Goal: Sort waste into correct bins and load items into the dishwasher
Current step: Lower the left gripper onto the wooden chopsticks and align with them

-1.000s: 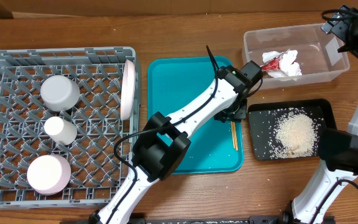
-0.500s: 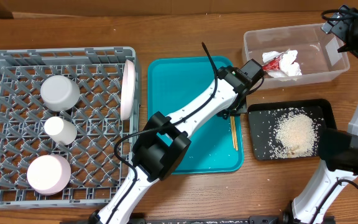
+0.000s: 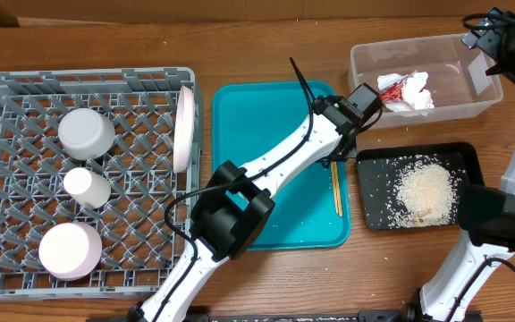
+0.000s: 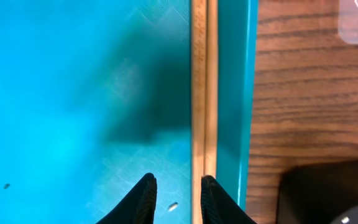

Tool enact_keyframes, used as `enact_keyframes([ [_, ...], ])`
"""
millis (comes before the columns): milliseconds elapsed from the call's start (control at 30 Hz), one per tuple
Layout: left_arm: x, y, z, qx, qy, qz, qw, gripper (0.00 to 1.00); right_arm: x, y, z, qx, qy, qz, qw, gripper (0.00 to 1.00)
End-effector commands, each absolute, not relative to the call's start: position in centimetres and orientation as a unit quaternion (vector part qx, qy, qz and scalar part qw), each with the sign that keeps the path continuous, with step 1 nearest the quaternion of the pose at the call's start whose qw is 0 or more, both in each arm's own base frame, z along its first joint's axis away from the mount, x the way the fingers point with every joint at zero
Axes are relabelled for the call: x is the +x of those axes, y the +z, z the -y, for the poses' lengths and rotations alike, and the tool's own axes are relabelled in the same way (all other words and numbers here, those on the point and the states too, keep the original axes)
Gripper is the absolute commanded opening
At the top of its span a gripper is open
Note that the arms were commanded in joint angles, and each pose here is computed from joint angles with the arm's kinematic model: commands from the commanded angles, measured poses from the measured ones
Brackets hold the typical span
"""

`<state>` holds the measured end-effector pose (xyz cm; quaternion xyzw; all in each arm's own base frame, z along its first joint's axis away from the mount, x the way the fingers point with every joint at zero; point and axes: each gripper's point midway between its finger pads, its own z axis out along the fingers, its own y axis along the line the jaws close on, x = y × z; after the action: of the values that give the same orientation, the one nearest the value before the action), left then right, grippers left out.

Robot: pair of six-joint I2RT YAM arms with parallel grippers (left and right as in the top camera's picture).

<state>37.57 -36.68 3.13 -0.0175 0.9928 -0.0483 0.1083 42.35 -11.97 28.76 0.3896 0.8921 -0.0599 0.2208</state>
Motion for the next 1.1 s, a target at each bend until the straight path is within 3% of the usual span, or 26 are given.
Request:
enact_keyframes([
  [0, 37.5, 0.8, 35.9, -0.024, -0.019, -0.994, 0.105, 0.27, 42.0, 30.2, 12.2, 0.388, -0.062, -0.887, 0.24, 1.0],
  [433, 37.1, -0.5, 36.2, -0.022, -0.021, -0.995, 0.09, 0.26, 42.0, 30.2, 12.2, 0.388, -0.062, -0.887, 0.24, 1.0],
  [800, 37.6, 3.0, 35.6, -0.028, -0.028, -0.996, 0.082, 0.27, 42.0, 30.2, 12.2, 0.388, -0.062, -0.887, 0.24, 1.0],
  [1067, 37.6, 2.7, 37.2, -0.019, -0.052, -0.994, 0.09, 0.31, 42.0, 30.2, 12.2, 0.388, -0.062, -0.887, 0.24, 1.0],
])
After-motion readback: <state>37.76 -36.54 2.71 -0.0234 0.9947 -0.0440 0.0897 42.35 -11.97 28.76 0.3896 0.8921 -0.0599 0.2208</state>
